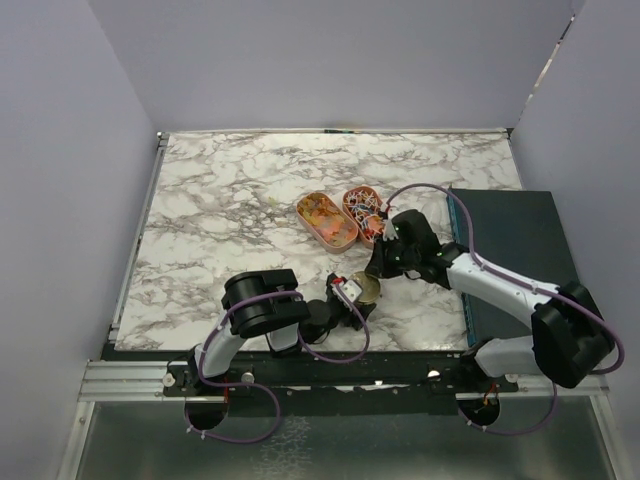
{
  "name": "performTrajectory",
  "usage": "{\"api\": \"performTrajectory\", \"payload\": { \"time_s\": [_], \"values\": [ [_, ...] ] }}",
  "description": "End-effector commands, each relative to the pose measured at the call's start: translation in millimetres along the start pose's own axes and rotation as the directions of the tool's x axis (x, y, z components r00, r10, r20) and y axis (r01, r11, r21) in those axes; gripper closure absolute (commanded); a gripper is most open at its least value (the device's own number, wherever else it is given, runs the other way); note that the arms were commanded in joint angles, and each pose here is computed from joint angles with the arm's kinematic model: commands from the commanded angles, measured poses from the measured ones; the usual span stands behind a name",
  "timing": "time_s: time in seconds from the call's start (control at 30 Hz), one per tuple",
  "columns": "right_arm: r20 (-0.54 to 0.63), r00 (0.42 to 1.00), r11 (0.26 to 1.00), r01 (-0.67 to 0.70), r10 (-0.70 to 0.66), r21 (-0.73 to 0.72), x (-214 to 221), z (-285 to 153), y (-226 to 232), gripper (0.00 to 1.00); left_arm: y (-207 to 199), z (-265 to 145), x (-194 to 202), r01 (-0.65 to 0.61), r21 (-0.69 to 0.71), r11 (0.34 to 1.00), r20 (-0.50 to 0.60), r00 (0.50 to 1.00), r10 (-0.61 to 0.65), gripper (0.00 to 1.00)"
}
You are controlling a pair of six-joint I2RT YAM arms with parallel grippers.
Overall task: Pack the candies
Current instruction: Screw the bottle lid onto the packing bottle.
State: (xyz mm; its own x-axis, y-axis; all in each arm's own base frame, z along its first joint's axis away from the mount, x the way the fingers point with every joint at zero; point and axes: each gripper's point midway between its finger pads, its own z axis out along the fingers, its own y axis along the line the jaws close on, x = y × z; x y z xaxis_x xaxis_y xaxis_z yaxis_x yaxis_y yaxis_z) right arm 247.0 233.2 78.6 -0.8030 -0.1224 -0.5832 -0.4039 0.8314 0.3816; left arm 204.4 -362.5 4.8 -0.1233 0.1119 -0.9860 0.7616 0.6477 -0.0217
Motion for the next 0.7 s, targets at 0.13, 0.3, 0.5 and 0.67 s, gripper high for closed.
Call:
{"api": "performTrajectory", "payload": {
  "time_s": [0.13, 0.3, 0.5, 0.67],
  "values": [
    [-0.171, 0.979, 0.994, -0.105, 0.110, 0.035, 69, -16, -9, 0.86, -7, -16, 14, 0.168, 0.055, 0.984, 0.022, 0.985, -0.169, 0.60],
    [-0.169, 0.976, 0.991, -0.133, 0.135, 0.025, 79, -22, -5, 0.88, -5, -16, 14, 0.169, 0.049, 0.984, 0.024, 0.985, -0.170, 0.60],
    [-0.170, 0.974, 0.988, -0.152, 0.153, 0.017, 89, -28, 0, 0.92, -3, -15, 12, 0.172, 0.042, 0.984, 0.028, 0.985, -0.173, 0.60],
    [-0.171, 0.971, 0.985, -0.170, 0.169, 0.009, 96, -31, 4, 0.94, -2, -14, 11, 0.174, 0.033, 0.984, 0.031, 0.984, -0.175, 0.60]
  ]
}}
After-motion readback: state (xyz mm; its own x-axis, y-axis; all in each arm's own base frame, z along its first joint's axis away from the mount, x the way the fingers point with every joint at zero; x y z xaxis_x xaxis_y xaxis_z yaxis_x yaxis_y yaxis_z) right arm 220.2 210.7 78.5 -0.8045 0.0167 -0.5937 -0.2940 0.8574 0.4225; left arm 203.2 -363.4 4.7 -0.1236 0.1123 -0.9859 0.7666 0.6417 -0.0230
